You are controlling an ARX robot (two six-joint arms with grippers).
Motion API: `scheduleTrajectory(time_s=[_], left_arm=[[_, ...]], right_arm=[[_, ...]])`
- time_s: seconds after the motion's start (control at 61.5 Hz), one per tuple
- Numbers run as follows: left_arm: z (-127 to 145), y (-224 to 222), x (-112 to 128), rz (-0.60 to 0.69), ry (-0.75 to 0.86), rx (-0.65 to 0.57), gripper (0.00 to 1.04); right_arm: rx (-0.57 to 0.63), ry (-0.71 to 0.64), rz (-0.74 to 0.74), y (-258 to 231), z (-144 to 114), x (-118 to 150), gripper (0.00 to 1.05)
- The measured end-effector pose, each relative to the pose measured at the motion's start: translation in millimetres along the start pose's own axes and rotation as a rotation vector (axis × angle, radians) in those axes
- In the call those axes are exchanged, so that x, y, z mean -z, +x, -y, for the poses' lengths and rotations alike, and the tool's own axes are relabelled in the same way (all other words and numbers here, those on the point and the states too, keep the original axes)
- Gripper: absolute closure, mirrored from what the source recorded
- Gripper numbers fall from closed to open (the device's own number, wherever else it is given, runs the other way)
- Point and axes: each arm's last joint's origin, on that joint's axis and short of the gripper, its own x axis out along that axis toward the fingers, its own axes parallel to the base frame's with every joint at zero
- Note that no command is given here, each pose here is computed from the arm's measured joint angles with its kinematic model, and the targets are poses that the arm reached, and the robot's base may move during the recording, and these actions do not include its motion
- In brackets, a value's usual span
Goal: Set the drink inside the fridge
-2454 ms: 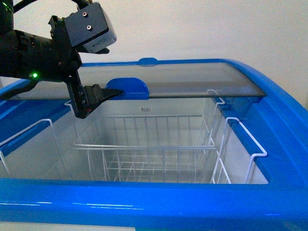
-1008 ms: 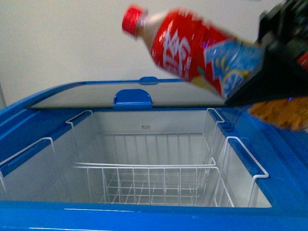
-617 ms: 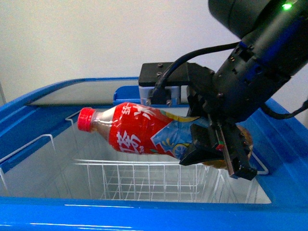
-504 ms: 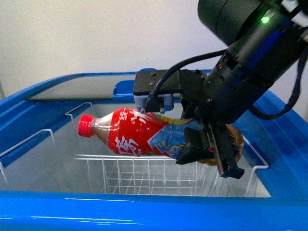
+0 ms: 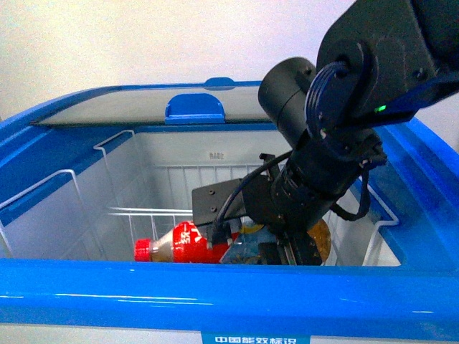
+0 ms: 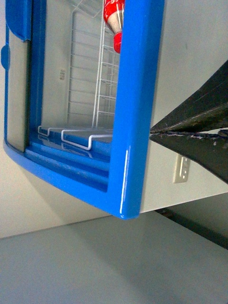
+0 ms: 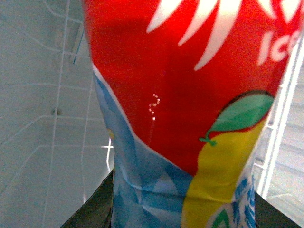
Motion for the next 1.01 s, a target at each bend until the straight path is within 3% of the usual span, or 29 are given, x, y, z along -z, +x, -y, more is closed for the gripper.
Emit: scheduleTrajectory(time_s=[0.195,0.357,0.471,0.634,0.731,0.829,0.894,0.943,1.008], left_arm=[[0.0,-5.4,-1.0,0.026,0.0,-0.002,1.02],[-0.1,-5.5,-1.0,0.026,0.0,-0.002,1.02],[-0.1,-5.5,-1.0,0.026,0.0,-0.002,1.02],[-0.1,-5.5,-1.0,0.026,0.0,-0.002,1.02],[-0.1,-5.5,-1.0,0.026,0.0,-0.002,1.02],[-0.1,-5.5,-1.0,0.026,0.0,-0.002,1.02],[-0.1,-5.5,-1.0,0.026,-0.001,-0.002,1.02],[0.0,-5.5,-1.0,0.026,-0.001,-0.002,1.02],[-0.1,-5.5,-1.0,0.026,-0.001,-0.002,1.02]], right_arm=[[0.071,-0.005,0.011,19.5,-5.1,-4.7,0.64],[0.061,0.0,0.069,11.6,-3.4,-9.9,0.31],[0.095,0.034,0.128,-30.1,15.5,-12.3,0.07],[0.184,0.132,0.25,-101.8,37.7,-5.7,0.08],[0.329,0.27,0.288,-155.9,51.2,12.1,0.08],[0.656,0.49,0.143,-200.1,53.8,44.2,0.08],[0.793,0.702,0.095,-221.7,31.2,63.7,0.08],[0.82,0.893,0.095,-237.9,-1.1,73.4,0.08],[0.818,1.049,0.092,-252.7,-35.4,79.1,0.08]])
